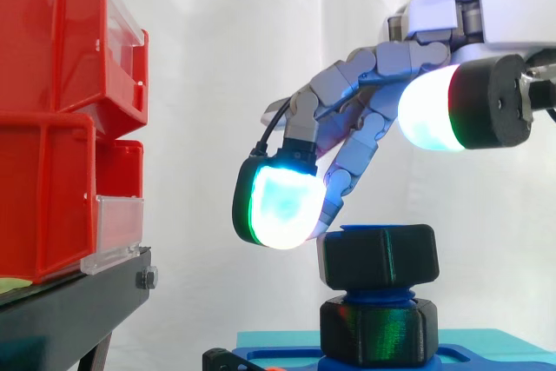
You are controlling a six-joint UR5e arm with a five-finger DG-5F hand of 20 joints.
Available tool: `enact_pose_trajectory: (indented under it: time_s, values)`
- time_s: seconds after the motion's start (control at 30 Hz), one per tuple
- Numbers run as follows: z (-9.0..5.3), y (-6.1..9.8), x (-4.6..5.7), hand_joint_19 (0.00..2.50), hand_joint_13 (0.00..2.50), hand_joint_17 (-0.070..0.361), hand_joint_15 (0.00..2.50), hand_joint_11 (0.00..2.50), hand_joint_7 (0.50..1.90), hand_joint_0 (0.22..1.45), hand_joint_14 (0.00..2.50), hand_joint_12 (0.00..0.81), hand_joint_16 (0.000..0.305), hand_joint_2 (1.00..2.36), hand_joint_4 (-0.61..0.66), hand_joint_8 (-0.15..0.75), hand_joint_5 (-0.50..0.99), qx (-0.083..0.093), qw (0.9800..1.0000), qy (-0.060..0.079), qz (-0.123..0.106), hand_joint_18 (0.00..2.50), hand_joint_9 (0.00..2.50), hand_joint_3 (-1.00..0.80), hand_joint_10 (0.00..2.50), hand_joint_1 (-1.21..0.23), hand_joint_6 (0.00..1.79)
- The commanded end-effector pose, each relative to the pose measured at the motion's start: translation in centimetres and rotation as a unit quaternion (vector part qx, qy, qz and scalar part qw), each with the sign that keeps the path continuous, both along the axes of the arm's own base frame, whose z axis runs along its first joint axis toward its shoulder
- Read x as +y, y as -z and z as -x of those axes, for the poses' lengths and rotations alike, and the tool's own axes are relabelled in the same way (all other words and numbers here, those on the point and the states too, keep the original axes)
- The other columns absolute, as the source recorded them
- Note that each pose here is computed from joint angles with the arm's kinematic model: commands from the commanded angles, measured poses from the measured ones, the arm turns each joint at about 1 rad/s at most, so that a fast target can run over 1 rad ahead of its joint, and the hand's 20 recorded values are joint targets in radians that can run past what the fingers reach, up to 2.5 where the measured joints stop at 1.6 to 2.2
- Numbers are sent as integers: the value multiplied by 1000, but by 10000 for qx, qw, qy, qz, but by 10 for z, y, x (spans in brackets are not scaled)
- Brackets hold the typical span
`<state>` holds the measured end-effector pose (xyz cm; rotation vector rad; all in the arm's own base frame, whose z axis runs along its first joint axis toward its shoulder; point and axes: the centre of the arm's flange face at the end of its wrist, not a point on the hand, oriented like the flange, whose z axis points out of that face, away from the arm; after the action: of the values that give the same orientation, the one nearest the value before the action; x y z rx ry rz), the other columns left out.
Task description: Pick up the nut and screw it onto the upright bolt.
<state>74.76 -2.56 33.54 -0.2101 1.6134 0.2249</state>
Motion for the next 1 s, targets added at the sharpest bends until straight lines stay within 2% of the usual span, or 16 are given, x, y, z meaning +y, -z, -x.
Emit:
enact_pose_trajectory:
  time_s: [0.0, 0.2, 0.43, 0.67, 0.97]
  values:
    - [1, 2, -2, 0, 446, 61, 0, 0, 787, 521, 0, 274, 27, 1000, 224, 234, -66, -1, 10000, 4, 4, 93, 853, -500, 0, -146, 503]
    - [1, 2, -6, 0, 447, 61, 0, 0, 902, 522, 0, 274, 27, 1000, 250, 238, -48, 22, 10000, 19, 7, 92, 849, -500, 0, -144, 504]
    - [2, 3, -7, 0, 493, 55, 0, 0, 1120, 534, 0, 260, 25, 1000, 196, 252, -16, 45, 10000, 19, 9, 123, 900, -500, 0, -151, 506]
    - [2, 3, -14, 0, 626, 45, 0, 0, 1283, 549, 0, 232, 20, 1000, 170, 261, 14, 45, 10000, 19, 6, 245, 1063, -500, 0, -195, 505]
    - [4, 3, -27, 0, 687, 39, 0, 0, 1399, 552, 0, 219, 17, 1000, 162, 267, 47, 35, 10000, -14, 34, 314, 1172, -500, 0, -212, 501]
